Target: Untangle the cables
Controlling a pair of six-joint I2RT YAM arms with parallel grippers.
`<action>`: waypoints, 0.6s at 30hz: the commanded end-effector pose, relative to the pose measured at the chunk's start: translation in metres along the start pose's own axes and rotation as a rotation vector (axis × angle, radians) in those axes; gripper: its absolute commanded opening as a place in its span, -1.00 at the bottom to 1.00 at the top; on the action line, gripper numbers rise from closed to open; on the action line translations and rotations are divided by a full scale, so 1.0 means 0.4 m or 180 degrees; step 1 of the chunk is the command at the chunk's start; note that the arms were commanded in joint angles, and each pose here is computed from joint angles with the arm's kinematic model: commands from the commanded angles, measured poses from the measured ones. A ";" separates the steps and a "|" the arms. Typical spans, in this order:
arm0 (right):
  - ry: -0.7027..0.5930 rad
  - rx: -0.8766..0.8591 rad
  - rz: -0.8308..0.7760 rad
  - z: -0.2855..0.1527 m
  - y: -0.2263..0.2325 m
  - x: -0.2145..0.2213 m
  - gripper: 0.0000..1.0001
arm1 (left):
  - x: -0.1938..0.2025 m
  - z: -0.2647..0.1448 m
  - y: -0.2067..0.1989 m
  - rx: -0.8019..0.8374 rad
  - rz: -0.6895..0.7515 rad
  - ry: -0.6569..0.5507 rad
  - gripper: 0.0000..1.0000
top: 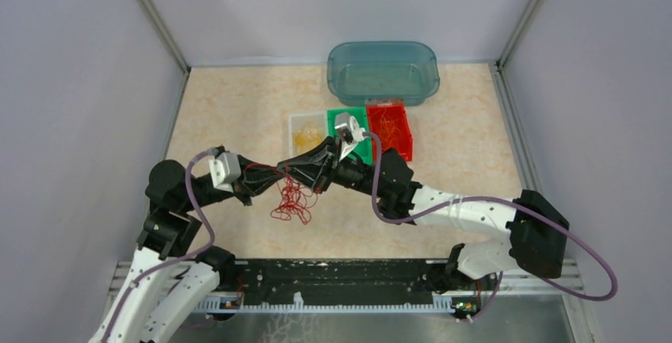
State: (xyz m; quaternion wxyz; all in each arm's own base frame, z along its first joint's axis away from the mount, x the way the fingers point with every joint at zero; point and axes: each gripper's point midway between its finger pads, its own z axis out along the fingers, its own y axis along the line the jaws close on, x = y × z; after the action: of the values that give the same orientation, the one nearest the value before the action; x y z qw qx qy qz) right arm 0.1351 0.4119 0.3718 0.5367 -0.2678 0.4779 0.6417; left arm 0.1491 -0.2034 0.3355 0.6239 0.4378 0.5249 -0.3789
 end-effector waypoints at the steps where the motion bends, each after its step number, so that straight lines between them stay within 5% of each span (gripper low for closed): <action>1: -0.0226 -0.0138 -0.0096 0.009 0.046 -0.078 -1.00 | -0.023 -0.011 0.000 -0.0047 0.0264 -0.0083 -0.75; 18: -0.0241 -0.0200 -0.0077 0.021 0.059 -0.094 -1.00 | -0.038 -0.023 0.008 -0.0183 0.0388 -0.0172 -0.72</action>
State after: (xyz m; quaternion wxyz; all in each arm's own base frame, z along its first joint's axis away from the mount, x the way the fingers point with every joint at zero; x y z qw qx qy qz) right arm 0.1365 0.4118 0.3699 0.5381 -0.2694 0.4832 0.6359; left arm 0.1464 -0.1940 0.3462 0.6628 0.4445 0.4986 -0.3384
